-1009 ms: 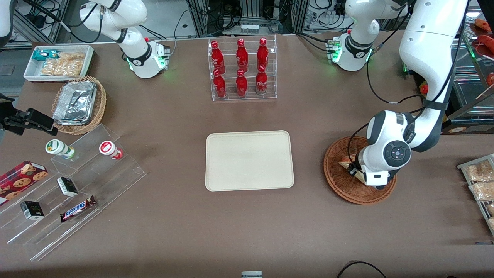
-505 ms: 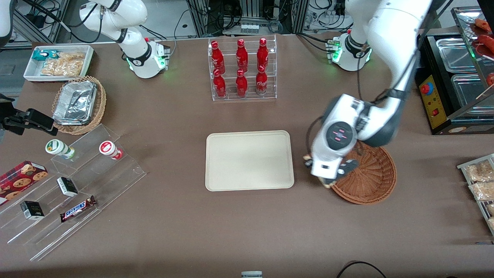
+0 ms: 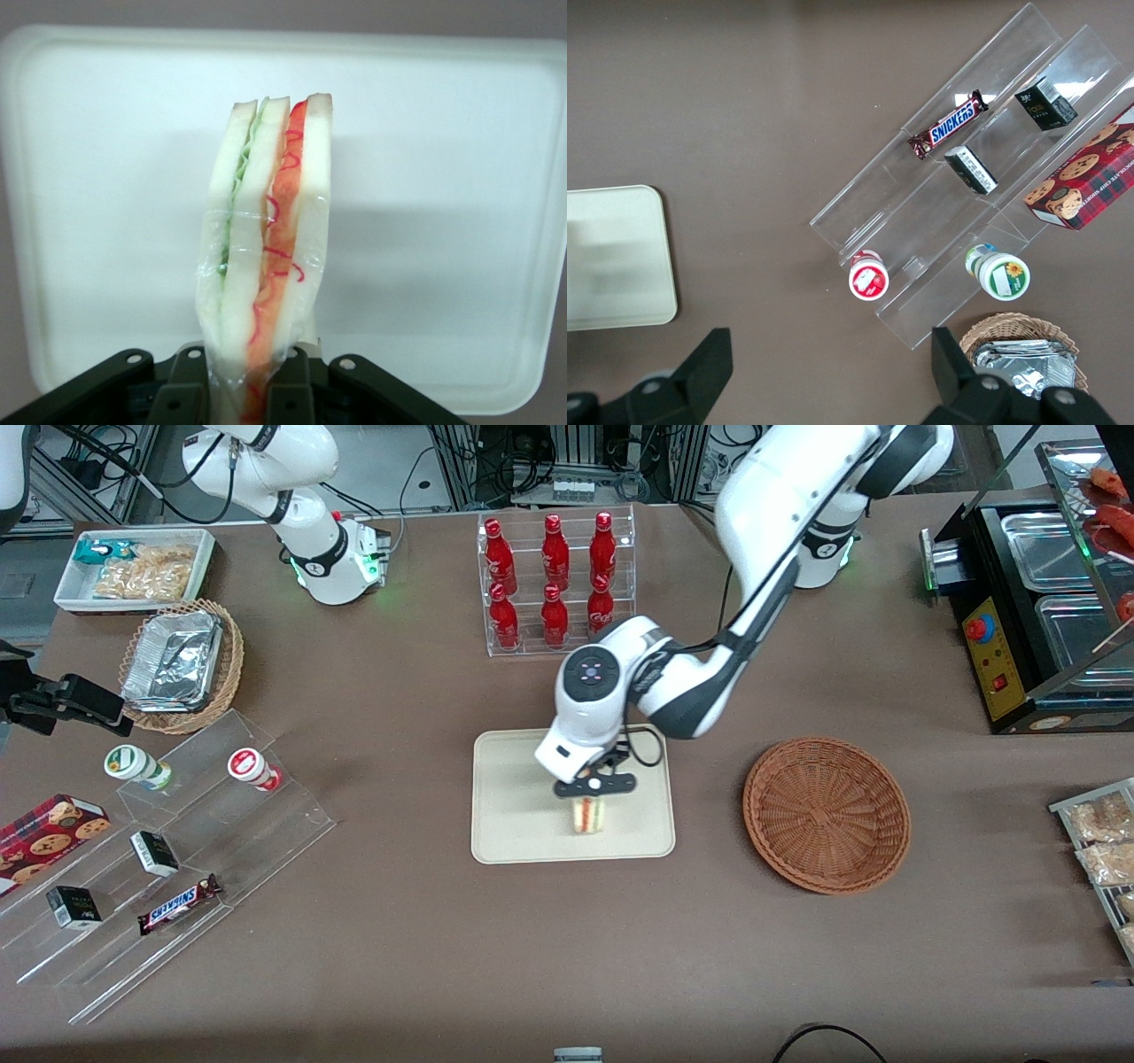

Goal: Place sandwich from basket to tray
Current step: 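Lower the sandwich onto the tray and open the left gripper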

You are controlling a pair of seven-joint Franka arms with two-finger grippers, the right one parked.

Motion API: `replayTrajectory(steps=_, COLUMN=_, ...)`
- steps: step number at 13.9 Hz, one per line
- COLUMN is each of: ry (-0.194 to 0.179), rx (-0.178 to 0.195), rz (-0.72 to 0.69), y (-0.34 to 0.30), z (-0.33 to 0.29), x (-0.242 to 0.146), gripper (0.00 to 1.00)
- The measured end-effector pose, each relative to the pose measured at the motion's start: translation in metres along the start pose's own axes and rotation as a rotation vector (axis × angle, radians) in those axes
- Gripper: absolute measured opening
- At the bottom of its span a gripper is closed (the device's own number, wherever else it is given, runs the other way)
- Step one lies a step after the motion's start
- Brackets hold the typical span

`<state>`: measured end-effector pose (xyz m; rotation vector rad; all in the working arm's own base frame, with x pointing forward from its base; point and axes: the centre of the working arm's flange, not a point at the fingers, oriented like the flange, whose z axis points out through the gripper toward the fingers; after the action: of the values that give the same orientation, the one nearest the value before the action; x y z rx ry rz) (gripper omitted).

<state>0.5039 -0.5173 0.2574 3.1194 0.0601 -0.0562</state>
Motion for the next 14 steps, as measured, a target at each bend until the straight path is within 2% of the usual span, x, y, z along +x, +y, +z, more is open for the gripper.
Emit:
replayTrajectory(steps=4, ry=-0.025, rx=0.01, rz=0.054, y=0.032, z=0.035, x=-0.027, gripper=0.15)
replayTrajectory(steps=6, ry=-0.021, rx=0.007, rz=0.054, y=0.032, z=0.034, x=-0.023, gripper=0.19)
replayTrajectory(steps=7, ry=-0.018, rx=0.006, rz=0.052, y=0.031, z=0.033, x=-0.021, gripper=0.26)
replayTrajectory(steps=8, ry=-0.016, rx=0.006, rz=0.051, y=0.03, z=0.032, x=-0.019, gripper=0.26)
replayTrajectory(steps=10, ry=-0.01, rx=0.006, rz=0.046, y=0.028, z=0.031, x=-0.015, gripper=0.41)
replayTrajectory(steps=11, ry=-0.001, rx=0.003, rz=0.04, y=0.027, z=0.027, x=-0.01, gripper=0.51)
replayTrajectory(steps=14, ry=0.043, rx=-0.004, rz=0.01, y=0.017, z=0.01, x=0.014, gripper=0.8)
